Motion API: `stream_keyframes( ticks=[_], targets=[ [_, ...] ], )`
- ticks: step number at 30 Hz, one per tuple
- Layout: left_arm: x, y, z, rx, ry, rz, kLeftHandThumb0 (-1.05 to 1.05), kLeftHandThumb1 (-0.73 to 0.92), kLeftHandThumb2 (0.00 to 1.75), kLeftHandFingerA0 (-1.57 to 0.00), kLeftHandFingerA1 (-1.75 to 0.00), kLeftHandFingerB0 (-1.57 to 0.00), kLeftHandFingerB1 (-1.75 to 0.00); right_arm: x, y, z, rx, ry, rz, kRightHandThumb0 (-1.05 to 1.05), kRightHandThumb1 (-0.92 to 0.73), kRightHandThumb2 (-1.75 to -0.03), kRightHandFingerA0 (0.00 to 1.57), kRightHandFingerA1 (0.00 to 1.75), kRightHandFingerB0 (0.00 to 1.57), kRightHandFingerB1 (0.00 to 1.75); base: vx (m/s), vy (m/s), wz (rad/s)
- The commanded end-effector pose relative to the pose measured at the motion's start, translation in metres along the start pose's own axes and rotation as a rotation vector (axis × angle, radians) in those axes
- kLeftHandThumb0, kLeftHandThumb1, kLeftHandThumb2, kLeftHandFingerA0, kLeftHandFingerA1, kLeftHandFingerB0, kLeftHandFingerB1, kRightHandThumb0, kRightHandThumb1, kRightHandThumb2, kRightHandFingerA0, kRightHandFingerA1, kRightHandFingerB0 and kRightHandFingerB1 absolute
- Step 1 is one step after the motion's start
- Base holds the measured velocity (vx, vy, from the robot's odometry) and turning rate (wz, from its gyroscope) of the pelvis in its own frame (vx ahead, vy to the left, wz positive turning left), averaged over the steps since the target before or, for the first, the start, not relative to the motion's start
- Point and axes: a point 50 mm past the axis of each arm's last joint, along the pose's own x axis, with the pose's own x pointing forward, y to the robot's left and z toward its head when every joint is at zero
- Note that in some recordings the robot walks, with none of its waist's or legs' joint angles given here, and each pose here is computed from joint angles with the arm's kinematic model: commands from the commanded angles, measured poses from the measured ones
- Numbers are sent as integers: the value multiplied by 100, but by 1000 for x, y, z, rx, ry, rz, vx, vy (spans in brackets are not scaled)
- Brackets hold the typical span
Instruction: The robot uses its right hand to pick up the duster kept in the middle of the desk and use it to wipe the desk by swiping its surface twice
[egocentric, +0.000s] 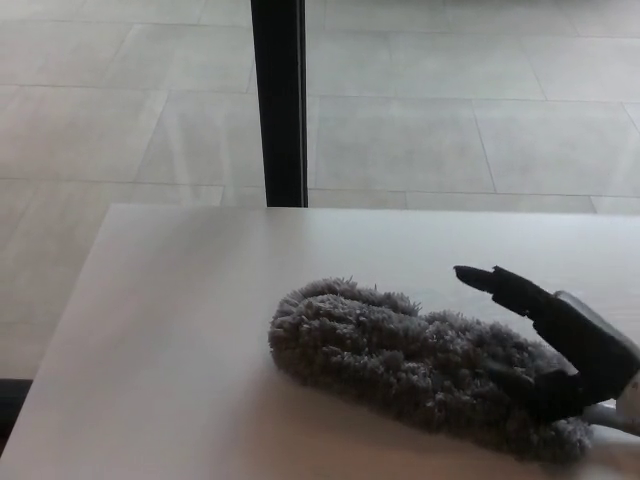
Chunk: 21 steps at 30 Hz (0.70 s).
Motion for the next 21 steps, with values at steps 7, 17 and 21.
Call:
stream_keyframes(
  ticks=[7, 17, 21],
  targets=[
    [-2, 7, 11, -11, -46, -1, -81, 79, 64, -44, -53, -39, -38, 4, 27, -3, -189, 27, 79, -80, -51, -92, 0, 20, 13, 36, 0, 0, 0],
    [-3, 7, 9, -21, -49, -14, -79, 77, 64, -41, -56, -39, -41, -6, 41, -16, -290, 67, 120, -72, -41, -73, 0, 13, 11, 39, 0, 0, 0],
    [-3, 7, 8, -36, -43, -18, -75, 76, 63, -41, -55, -38, -39, -9, 38, -24, -288, 38, 47, -27, -85, -66, 83, 75, 20, 30, 0, 0, 0]
  ],
)
